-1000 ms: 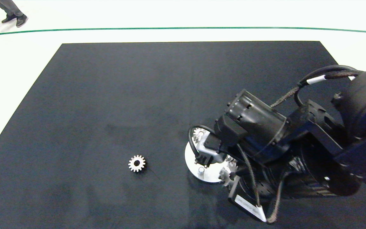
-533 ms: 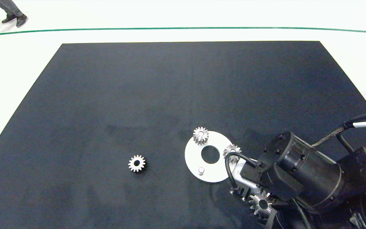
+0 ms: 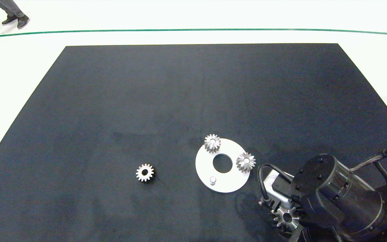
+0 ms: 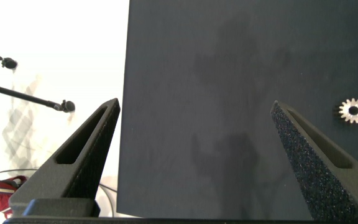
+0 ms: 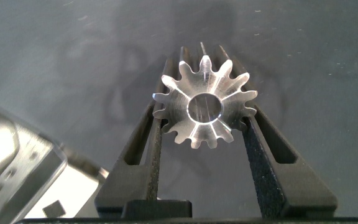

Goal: Remove an incorrectly installed larger gear and replace it with the correct smaller gear

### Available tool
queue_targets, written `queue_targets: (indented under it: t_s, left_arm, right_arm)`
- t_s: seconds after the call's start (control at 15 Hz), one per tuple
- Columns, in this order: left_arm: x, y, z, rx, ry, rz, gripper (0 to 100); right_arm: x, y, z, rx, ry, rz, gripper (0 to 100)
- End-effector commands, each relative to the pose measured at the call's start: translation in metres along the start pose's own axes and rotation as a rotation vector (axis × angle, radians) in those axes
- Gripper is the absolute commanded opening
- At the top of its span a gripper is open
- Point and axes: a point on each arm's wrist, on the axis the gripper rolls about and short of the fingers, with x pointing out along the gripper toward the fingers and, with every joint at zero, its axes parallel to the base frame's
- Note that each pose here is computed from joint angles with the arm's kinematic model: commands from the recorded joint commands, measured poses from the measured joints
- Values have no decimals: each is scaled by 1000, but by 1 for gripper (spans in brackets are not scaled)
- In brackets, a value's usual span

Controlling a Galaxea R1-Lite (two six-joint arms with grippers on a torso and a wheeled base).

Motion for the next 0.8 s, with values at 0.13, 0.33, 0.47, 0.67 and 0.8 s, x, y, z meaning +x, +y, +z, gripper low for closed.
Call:
queue_targets:
  t_s: [0.13, 0.33, 0.47, 0.67, 0.8]
  left_arm:
    - [-1, 0, -1, 2, 1, 0, 100]
    - [-1, 0, -1, 2, 1, 0, 100]
    - [-2, 0, -1, 1, 0, 1, 100]
    - [-1, 0, -1, 2, 1, 0, 100]
    - [-2, 0, -1, 1, 0, 1, 100]
  right_arm:
    - [14, 0, -14, 16, 10, -68, 0]
    - [17, 0, -18, 19, 13, -67, 0]
    - [18, 0, -20, 21, 22, -69, 0]
    - [21, -1, -22, 29, 26, -68, 0]
    - [25, -1, -24, 40, 15, -72, 0]
